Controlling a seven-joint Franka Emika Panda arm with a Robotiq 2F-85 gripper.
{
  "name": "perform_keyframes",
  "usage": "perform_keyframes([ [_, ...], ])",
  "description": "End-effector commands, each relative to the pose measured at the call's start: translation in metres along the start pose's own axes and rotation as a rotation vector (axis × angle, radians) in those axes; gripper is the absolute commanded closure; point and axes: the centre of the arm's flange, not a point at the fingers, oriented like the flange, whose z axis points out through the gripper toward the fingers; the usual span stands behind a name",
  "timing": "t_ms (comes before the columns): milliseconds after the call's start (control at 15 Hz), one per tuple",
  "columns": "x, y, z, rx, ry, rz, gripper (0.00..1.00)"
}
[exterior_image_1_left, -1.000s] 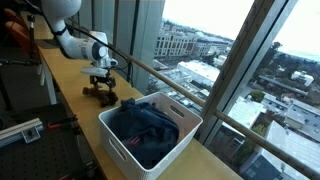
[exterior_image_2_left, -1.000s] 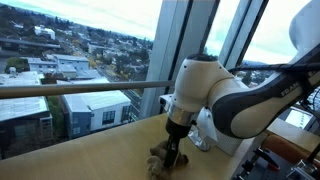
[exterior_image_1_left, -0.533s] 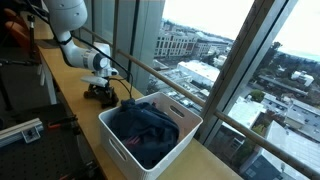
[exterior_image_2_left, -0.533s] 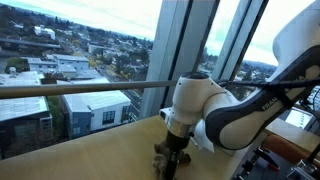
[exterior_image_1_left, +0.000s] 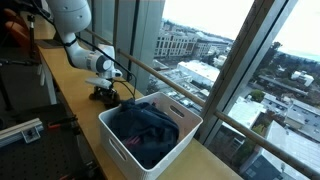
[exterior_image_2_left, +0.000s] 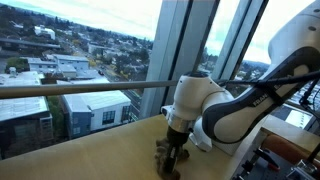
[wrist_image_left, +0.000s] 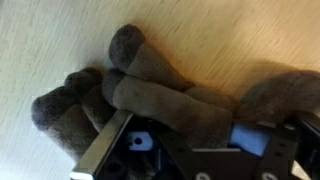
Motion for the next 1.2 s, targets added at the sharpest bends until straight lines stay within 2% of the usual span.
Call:
perform_keyframes([
  [0, -0.002, 0.004, -0.008, 0.01, 0.02, -0.007, 0.98],
  [333, -0.017, 0.038, -0.072, -0.059, 0.062, 0.023, 1.0],
  [533, -0.039, 0.072, -0.118, -0.143, 0.073, 0.063, 1.0],
  [1133, -0.156, 0.189, -0.262, -0.368, 0.094, 0.236, 1.0],
])
